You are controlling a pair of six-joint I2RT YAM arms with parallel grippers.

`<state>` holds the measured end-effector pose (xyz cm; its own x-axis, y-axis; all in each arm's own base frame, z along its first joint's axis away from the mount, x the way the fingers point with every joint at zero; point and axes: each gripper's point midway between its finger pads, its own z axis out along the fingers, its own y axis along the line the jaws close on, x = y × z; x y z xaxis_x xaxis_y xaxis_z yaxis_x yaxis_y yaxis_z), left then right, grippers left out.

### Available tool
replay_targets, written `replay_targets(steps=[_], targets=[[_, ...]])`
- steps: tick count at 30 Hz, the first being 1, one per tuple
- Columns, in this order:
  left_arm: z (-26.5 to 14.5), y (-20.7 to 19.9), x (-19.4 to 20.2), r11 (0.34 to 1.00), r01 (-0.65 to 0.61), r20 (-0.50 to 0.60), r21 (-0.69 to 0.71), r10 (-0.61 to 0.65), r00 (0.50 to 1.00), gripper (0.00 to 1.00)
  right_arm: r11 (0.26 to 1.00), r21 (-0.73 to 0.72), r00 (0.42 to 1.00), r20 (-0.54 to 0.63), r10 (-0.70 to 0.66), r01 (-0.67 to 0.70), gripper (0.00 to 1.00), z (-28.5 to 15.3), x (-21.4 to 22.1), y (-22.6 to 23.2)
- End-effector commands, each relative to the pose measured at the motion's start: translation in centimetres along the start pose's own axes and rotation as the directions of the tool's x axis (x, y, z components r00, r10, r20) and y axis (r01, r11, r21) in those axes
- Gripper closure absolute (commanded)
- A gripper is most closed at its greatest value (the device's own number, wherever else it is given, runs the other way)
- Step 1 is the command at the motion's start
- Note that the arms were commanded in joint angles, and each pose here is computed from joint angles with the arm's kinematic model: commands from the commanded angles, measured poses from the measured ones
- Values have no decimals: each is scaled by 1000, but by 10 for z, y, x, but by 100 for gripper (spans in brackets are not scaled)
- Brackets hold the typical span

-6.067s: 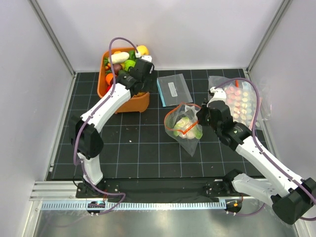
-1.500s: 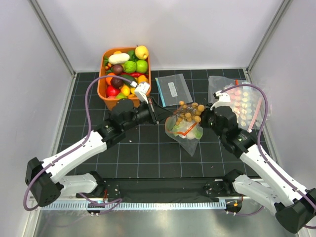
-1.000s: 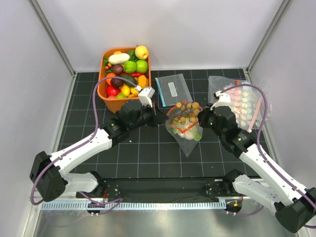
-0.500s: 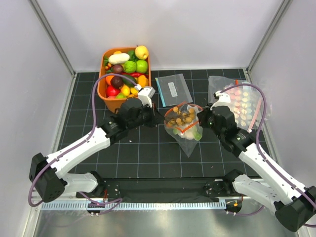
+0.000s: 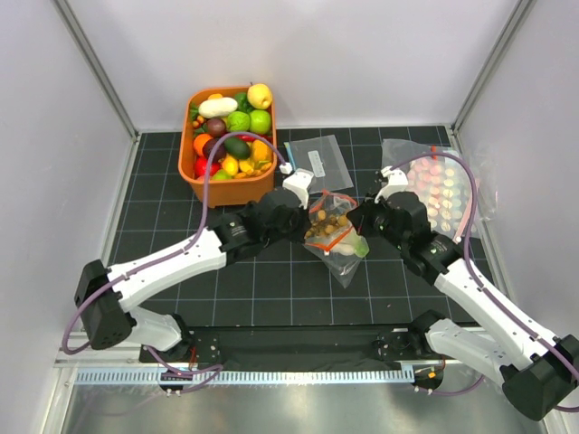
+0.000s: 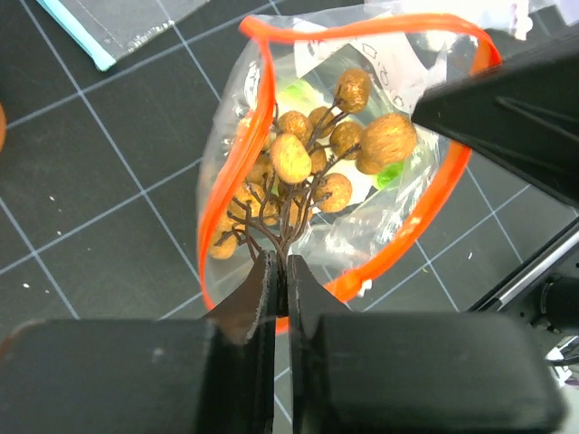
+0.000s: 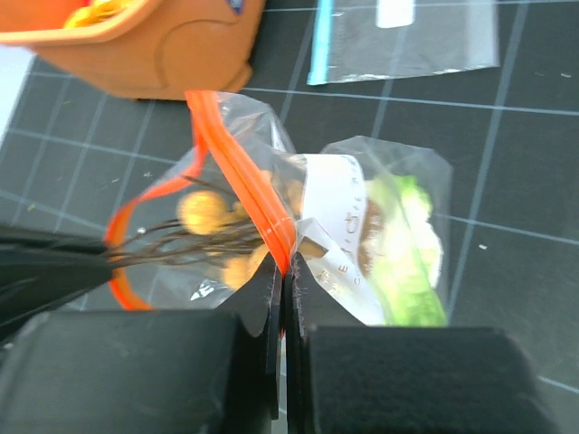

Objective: Place the food in the zip-top bag and seal the zipper
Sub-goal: Place the fake fruit in the zipper food storage bag.

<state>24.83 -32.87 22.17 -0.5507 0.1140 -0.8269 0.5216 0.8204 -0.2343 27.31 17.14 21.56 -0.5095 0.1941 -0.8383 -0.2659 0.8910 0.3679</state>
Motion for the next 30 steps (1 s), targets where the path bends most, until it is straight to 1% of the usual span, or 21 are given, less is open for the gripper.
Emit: replay_targets(steps=[1,3,6,7,8,9,12,13,15,16,20,21,22,25,26,29,30], targets=[[5,-9,-12,999,-40,0,13,40,999,92,989,-150,997,78,-6,18,99,-10,-26,31],[11,-16,-8,998,-58,-20,35,59,998,88,983,-181,996,87,-6,22,99,-12,-27,37],[12,-30,-14,993,-84,-11,79,85,996,81,977,-213,996,95,2,18,99,-14,-28,42],[13,-34,-17,992,-95,-5,89,96,995,66,977,-214,996,90,4,16,99,-14,-27,42],[13,-38,-18,989,-103,-4,102,104,995,59,977,-212,996,94,8,12,99,-14,-28,42],[13,-40,-18,988,-110,-12,106,112,994,42,979,-202,995,96,13,6,99,-14,-28,40],[7,-41,-16,987,-127,-22,102,129,991,20,985,-171,994,108,20,-2,99,-16,-31,35],[0,-41,-19,986,-130,-10,107,132,991,19,993,-113,991,130,32,-18,99,-15,-35,25],[-7,-37,-19,987,-129,2,101,129,992,18,998,-56,992,125,34,-27,99,-14,-32,14],[-19,-36,-26,986,-125,31,107,122,992,18,999,-36,991,130,37,-32,99,-13,-33,10],[-42,-22,-36,993,-99,85,64,93,992,18,999,-20,991,128,45,-43,99,-11,-32,7],[-46,-13,-38,996,-88,97,18,86,992,18,999,-15,991,128,46,-45,99,-10,-31,6],[-49,-5,-34,996,-86,81,-14,87,993,18,999,-11,991,128,49,-48,99,-10,-31,6],[-56,12,-33,993,-53,76,-105,61,995,18,998,3,989,136,57,-58,99,-10,-32,3],[-51,15,-24,990,-65,33,-123,70,997,18,998,12,989,136,56,-58,99,-10,-31,1],[-43,10,-8,991,-85,-63,-107,79,995,20,998,19,989,135,58,-61,99,-10,-32,0],[-33,7,-1,990,-90,-99,-107,79,992,21,998,29,989,136,58,-62,99,-10,-32,-1]])
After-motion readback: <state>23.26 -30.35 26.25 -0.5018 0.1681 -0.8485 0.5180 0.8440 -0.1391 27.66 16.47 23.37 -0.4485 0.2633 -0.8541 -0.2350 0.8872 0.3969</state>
